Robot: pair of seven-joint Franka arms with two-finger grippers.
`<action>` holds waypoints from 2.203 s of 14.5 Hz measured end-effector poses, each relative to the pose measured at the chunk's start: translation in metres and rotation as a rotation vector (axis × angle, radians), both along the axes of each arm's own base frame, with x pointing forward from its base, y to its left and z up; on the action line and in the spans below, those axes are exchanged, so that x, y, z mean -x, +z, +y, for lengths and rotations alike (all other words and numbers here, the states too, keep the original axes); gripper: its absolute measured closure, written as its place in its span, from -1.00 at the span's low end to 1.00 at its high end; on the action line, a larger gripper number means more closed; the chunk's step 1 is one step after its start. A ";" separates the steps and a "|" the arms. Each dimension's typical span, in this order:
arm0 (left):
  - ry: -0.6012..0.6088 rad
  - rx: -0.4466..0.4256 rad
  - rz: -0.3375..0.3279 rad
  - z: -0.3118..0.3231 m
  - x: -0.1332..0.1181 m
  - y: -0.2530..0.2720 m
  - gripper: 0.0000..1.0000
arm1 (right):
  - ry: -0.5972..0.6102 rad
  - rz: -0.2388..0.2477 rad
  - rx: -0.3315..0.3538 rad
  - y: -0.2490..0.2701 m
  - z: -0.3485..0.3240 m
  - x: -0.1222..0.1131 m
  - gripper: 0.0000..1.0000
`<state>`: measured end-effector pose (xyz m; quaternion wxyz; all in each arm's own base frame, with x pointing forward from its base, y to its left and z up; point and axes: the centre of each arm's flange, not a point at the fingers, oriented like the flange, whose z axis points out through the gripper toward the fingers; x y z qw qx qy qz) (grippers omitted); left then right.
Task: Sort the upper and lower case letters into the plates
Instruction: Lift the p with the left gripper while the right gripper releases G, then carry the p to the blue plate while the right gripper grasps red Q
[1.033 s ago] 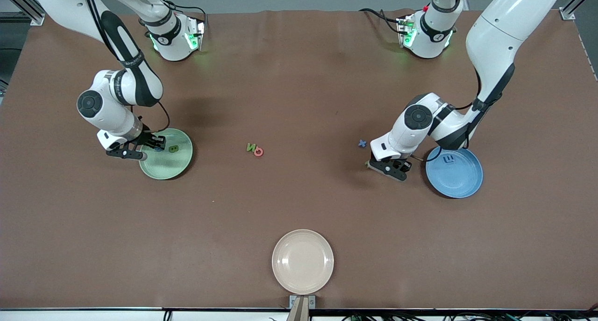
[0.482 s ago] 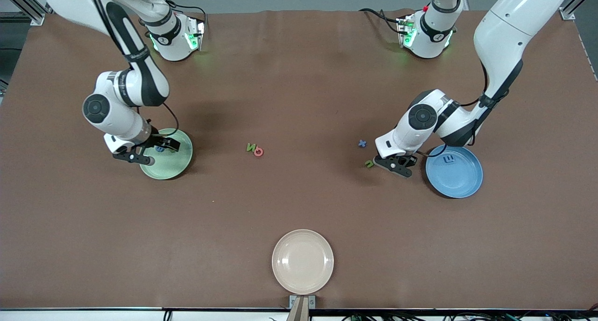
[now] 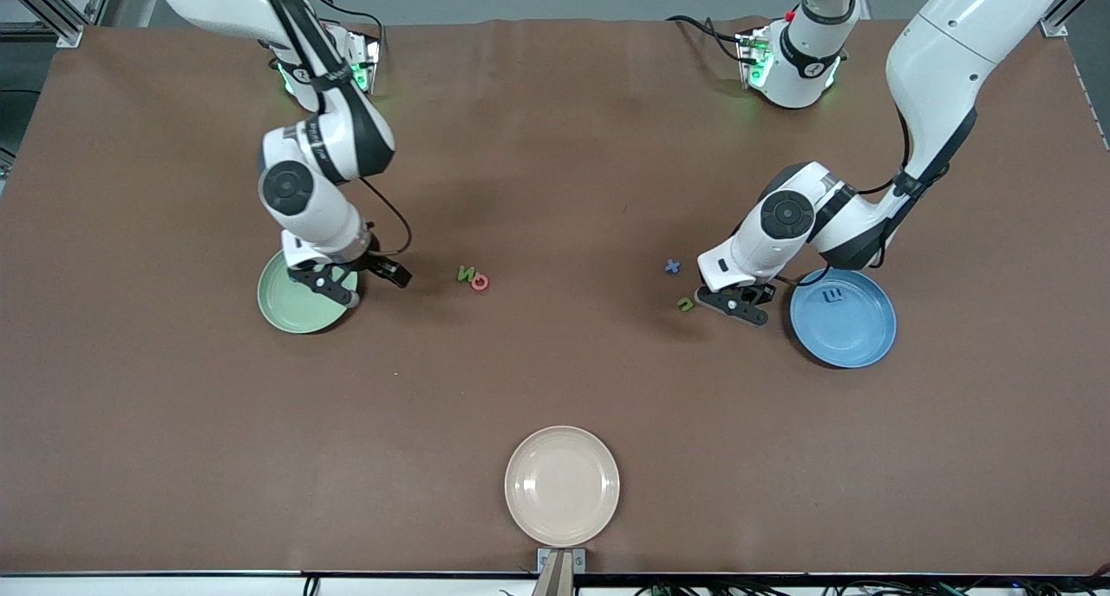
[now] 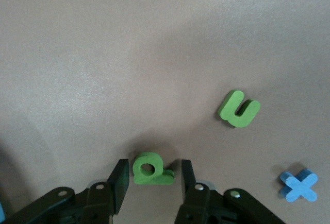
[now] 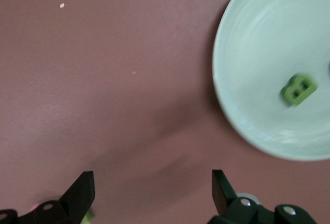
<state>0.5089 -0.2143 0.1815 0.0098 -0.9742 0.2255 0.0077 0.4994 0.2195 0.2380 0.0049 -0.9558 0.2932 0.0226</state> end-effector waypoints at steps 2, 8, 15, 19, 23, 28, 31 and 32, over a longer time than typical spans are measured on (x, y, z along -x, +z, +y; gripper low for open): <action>0.009 -0.001 0.004 0.000 0.002 -0.002 0.01 | -0.122 -0.002 0.010 -0.015 0.030 -0.005 -1.00; 0.008 -0.004 0.011 0.000 0.005 -0.004 0.02 | -0.363 -0.002 0.029 -0.045 0.075 0.005 -0.97; 0.008 -0.004 0.012 0.000 0.005 -0.004 0.25 | -0.458 0.004 0.043 -0.056 0.110 0.029 -0.75; 0.009 -0.003 0.010 0.000 0.004 -0.003 0.28 | -0.471 -0.010 0.033 -0.060 0.116 0.031 -0.51; 0.024 -0.008 -0.028 0.007 -0.008 0.013 0.28 | -0.468 -0.013 0.030 -0.059 0.119 0.032 -0.13; 0.036 -0.068 -0.029 0.058 -0.026 0.053 0.28 | -0.471 -0.016 0.029 -0.058 0.119 0.029 -0.07; 0.031 -0.071 -0.014 0.122 -0.039 0.065 0.28 | -0.480 -0.020 0.027 -0.052 0.118 0.020 -0.20; 0.025 -0.071 -0.008 0.146 -0.042 0.065 0.28 | -0.483 -0.022 0.026 -0.049 0.118 0.017 -0.24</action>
